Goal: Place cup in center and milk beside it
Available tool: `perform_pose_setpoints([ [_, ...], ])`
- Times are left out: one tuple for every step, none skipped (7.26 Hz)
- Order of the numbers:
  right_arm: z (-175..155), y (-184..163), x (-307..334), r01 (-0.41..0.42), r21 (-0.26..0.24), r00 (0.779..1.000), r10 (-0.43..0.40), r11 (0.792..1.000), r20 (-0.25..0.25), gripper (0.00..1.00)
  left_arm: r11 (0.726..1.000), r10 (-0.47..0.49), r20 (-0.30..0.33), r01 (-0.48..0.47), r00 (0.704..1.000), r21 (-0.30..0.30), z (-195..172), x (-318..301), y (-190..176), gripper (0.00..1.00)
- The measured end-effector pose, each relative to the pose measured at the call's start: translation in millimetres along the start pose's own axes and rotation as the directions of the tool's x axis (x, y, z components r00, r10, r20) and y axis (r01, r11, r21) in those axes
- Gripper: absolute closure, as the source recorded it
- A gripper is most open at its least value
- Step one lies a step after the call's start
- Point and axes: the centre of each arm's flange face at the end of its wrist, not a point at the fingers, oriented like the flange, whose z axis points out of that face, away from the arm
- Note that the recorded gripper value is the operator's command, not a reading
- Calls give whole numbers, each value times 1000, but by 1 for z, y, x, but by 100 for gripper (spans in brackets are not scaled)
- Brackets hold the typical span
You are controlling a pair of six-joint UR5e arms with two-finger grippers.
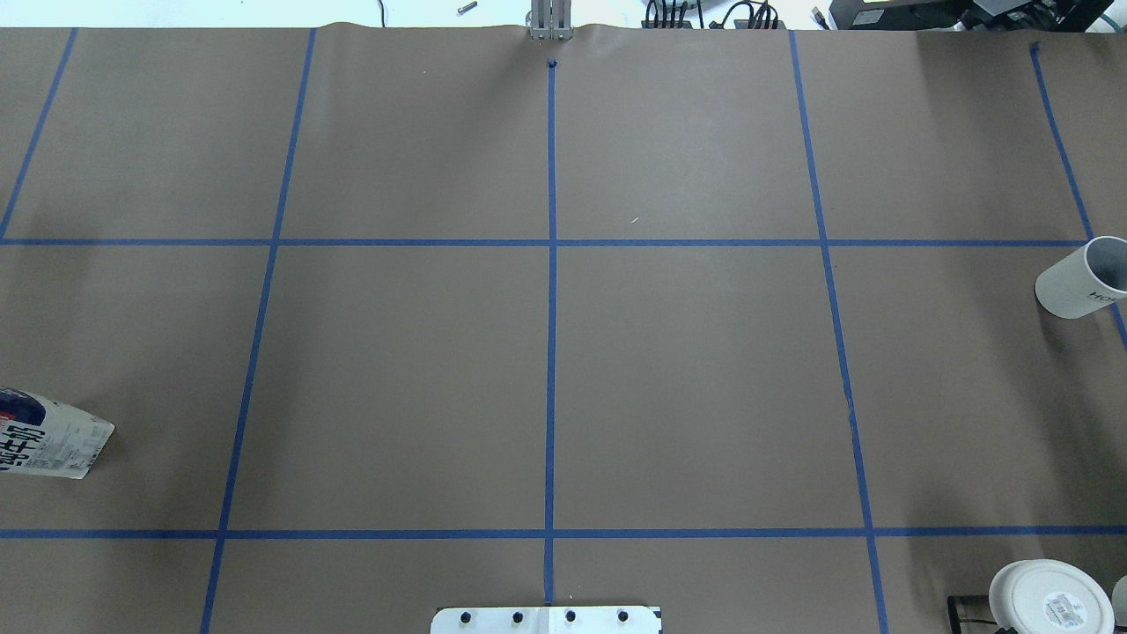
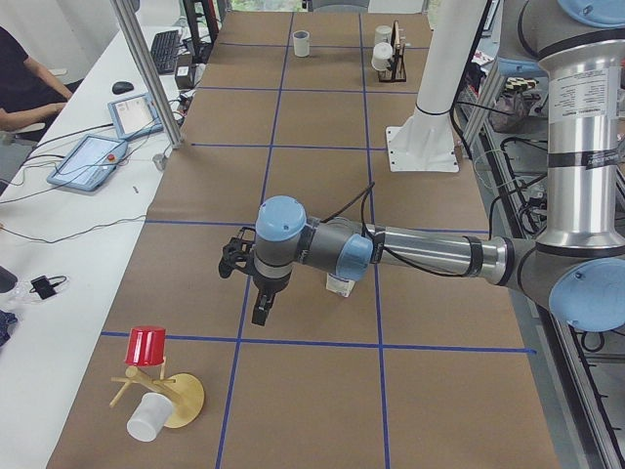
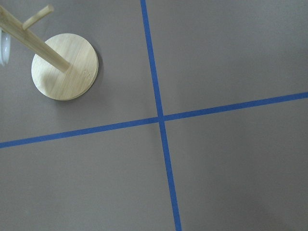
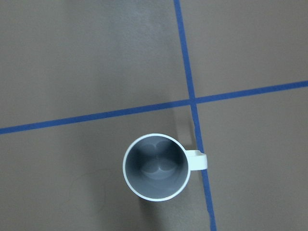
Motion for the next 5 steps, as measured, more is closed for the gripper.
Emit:
perform_pose_setpoints([
  [12, -10, -18, 50, 2, 999, -50, 999, 5, 0, 1000, -9, -1, 9, 1000, 3, 2, 0, -7, 2],
  [36, -18, -30, 121, 11, 993, -121, 993, 4, 0, 999, -49, -1, 49, 999, -1, 7, -3, -13, 2],
  [63, -29, -30, 183, 36, 983, -183, 982, 8, 0, 996, -93, -3, 93, 996, -1, 9, -4, -17, 2],
  [82, -41, -26, 227, 59, 973, -229, 972, 18, 0, 993, -114, -4, 114, 993, -2, 10, -4, -18, 2],
  [93, -48, -22, 265, 66, 963, -267, 962, 24, 0, 992, -123, -5, 123, 992, -2, 10, -4, -18, 2],
])
